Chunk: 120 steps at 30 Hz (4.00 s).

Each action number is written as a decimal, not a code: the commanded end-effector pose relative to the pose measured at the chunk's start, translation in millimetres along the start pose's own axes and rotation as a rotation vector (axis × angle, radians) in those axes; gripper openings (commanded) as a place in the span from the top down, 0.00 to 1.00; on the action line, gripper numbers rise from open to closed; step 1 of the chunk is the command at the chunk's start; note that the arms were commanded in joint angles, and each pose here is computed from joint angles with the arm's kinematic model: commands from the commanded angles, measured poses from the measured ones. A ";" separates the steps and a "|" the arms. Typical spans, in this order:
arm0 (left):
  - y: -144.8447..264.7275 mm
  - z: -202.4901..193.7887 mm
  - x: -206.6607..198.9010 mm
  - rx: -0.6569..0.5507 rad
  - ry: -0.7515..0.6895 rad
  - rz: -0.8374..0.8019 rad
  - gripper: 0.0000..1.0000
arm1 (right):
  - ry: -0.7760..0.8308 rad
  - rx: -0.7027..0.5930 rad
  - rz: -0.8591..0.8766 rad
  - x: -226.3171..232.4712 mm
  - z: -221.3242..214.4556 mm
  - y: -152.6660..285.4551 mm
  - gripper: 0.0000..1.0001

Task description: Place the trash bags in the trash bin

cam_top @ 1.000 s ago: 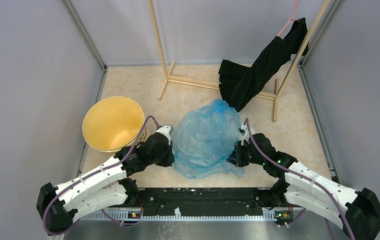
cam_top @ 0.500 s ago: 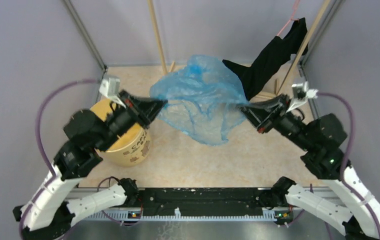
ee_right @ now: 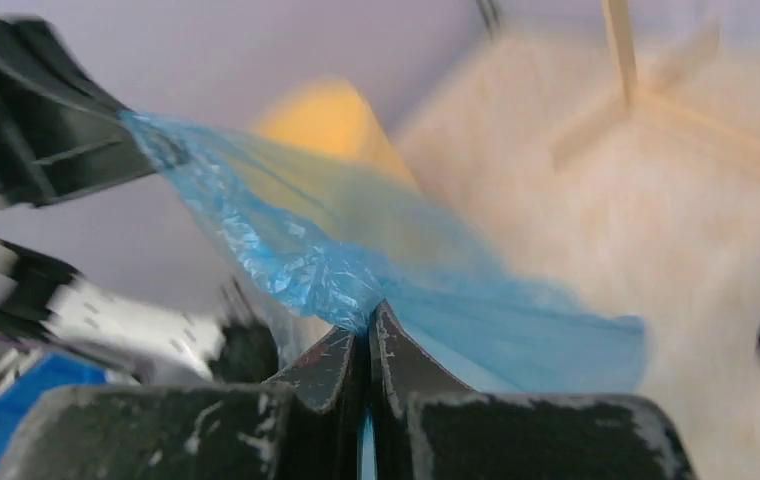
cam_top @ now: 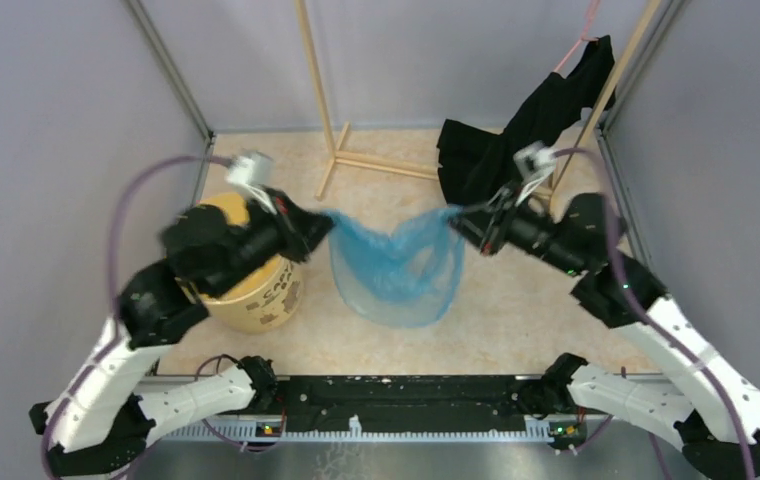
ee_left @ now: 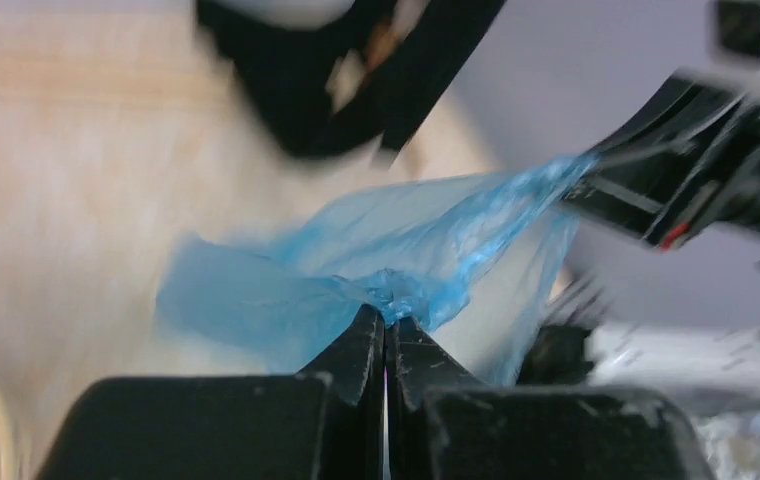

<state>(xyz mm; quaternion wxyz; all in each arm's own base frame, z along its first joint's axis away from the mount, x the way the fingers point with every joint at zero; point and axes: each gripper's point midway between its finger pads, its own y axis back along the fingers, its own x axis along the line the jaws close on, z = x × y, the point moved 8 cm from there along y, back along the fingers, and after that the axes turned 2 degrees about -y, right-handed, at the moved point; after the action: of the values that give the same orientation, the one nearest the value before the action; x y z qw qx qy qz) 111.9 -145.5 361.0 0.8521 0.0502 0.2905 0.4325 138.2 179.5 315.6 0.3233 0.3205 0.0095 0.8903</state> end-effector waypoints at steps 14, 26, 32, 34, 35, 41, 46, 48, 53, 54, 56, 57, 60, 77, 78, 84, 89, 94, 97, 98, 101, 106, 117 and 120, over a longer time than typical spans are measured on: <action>-16.2 -33.4 22.8 -0.048 0.036 0.032 1.00 | -0.065 -0.134 0.031 -26.7 -40.1 2.2 1.00; 12.3 58.6 -19.2 -0.345 -0.068 -0.093 1.00 | 0.199 -0.299 0.186 42.8 60.3 28.4 1.00; -42.3 -61.5 31.6 0.014 0.023 0.025 1.00 | -0.135 -0.120 0.032 -44.6 -70.7 -4.9 1.00; -33.1 -46.9 30.6 -0.037 0.006 0.048 1.00 | -0.145 -0.196 0.048 -42.7 -64.5 0.1 1.00; -27.1 -34.1 26.1 -0.073 -0.014 0.041 1.00 | -0.113 -0.235 0.045 -37.2 -51.6 3.7 1.00; 17.3 63.2 -28.3 -0.259 -0.117 -0.125 1.00 | 0.180 -0.258 0.069 24.2 47.7 24.3 1.00; 10.5 41.2 -14.4 -0.302 -0.039 -0.115 1.00 | 0.165 -0.319 0.073 25.1 47.6 39.0 1.00; 0.8 19.9 -1.4 -0.262 0.000 -0.067 1.00 | 0.071 -0.285 0.041 4.9 17.8 29.4 1.00; -1.5 15.2 6.6 -0.215 -0.004 0.017 1.00 | 0.015 -0.285 0.089 0.3 0.1 31.1 1.00; -0.2 19.3 4.6 -0.218 -0.014 0.015 1.00 | 0.042 -0.296 0.068 2.5 7.4 35.0 1.00; 0.9 25.2 1.7 -0.221 -0.030 0.014 1.00 | 0.098 -0.316 0.034 8.2 22.9 42.8 1.00; 1.2 26.7 0.9 -0.221 -0.033 0.014 1.00 | 0.119 -0.321 0.021 9.8 28.3 45.0 1.00; -3.2 21.1 2.3 -0.209 -0.016 0.013 1.00 | 0.123 -0.311 -0.006 5.9 27.3 40.7 1.00; -29.4 -1.8 10.5 -0.043 -0.077 0.080 0.02 | 0.146 -0.476 -0.086 1.5 29.4 95.2 1.00; -29.1 -1.4 13.4 -0.036 -0.092 0.111 0.02 | 0.148 -0.484 -0.099 0.3 28.1 101.2 1.00; -14.4 20.2 36.9 -0.034 -0.180 0.442 0.01 | 0.167 -0.581 -0.163 -0.5 30.8 145.6 1.00; -14.1 20.8 62.4 0.005 -0.233 0.779 0.01 | 0.170 -0.625 -0.161 0.6 30.2 162.4 1.00; -29.3 16.0 88.2 0.046 -0.222 0.903 0.02 | 0.172 -0.613 -0.164 -0.8 26.7 164.2 1.00; -37.7 12.0 103.7 0.071 -0.202 0.906 0.02 | 0.172 -0.616 -0.156 0.6 26.4 168.2 1.00; -40.4 8.4 106.7 0.082 -0.202 0.897 0.04 | 0.173 -0.618 -0.157 0.8 26.5 169.7 1.00; -47.8 2.7 110.2 0.099 -0.209 0.871 0.21 | 0.172 -0.615 -0.159 1.2 25.7 172.8 1.00; -57.4 -2.1 111.8 0.133 -0.253 0.834 0.54 | 0.156 -0.613 -0.154 0.2 23.2 171.6 1.00; -100.0 6.2 61.0 0.308 -0.306 0.382 1.00 | 0.142 -0.605 -0.141 1.0 23.7 165.0 1.00; -113.5 6.5 22.6 0.312 -0.336 0.288 1.00 | 0.136 -0.601 -0.134 1.7 23.8 163.2 1.00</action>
<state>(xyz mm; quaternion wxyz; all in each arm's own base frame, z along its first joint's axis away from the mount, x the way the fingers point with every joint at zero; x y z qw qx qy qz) 214.1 -147.7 289.5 0.7250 0.3269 0.2043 0.5707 59.5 46.3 362.9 0.4707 0.1478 -0.1923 0.8483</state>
